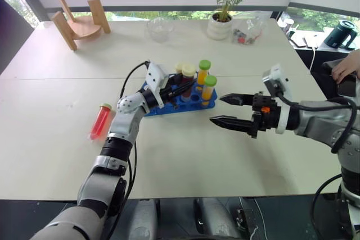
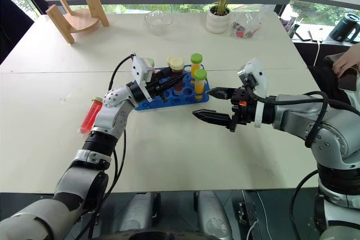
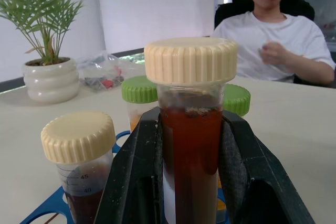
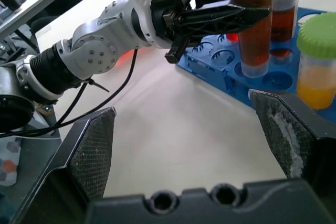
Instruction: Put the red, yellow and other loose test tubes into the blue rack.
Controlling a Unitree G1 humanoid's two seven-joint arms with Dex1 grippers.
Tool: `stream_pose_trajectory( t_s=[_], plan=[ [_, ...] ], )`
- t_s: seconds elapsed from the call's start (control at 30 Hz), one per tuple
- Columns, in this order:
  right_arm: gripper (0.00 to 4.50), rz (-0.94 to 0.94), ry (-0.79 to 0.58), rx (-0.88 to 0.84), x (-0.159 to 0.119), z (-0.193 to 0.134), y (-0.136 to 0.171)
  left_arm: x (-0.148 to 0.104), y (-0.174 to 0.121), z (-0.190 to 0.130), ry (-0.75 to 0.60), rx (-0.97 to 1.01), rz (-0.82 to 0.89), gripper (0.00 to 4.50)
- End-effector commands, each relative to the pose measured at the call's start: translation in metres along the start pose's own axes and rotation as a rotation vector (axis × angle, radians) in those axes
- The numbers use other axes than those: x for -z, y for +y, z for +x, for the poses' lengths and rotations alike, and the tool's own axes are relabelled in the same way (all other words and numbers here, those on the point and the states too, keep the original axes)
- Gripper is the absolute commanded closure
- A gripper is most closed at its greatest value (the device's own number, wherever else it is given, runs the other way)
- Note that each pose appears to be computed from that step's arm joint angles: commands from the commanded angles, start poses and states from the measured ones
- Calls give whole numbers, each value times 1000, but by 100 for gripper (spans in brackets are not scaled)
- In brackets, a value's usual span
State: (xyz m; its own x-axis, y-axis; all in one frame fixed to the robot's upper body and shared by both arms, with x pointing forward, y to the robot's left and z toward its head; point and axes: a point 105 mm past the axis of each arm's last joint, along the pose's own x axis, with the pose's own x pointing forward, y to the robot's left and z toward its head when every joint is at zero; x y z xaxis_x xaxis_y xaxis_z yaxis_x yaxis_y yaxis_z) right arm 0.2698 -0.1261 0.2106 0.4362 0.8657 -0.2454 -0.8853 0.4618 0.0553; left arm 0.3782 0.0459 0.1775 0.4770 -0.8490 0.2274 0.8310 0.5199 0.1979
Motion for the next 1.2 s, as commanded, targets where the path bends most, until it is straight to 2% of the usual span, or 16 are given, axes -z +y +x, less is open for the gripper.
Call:
stream_pose_trajectory(
  t_s=[0.03, 0.4, 1.2],
  plan=[
    [0, -39, -35, -2, -7, -1, 1, 10, 3, -7, 46, -18, 12, 365],
    [0, -43, -42, 2, -5, 1, -2, 14, 0, -15, 68, -11, -5, 365],
    [0, -40, -67, 9, -7, 7, -4, 21, -17, -7, 72, 36, -2, 365]
  ],
)
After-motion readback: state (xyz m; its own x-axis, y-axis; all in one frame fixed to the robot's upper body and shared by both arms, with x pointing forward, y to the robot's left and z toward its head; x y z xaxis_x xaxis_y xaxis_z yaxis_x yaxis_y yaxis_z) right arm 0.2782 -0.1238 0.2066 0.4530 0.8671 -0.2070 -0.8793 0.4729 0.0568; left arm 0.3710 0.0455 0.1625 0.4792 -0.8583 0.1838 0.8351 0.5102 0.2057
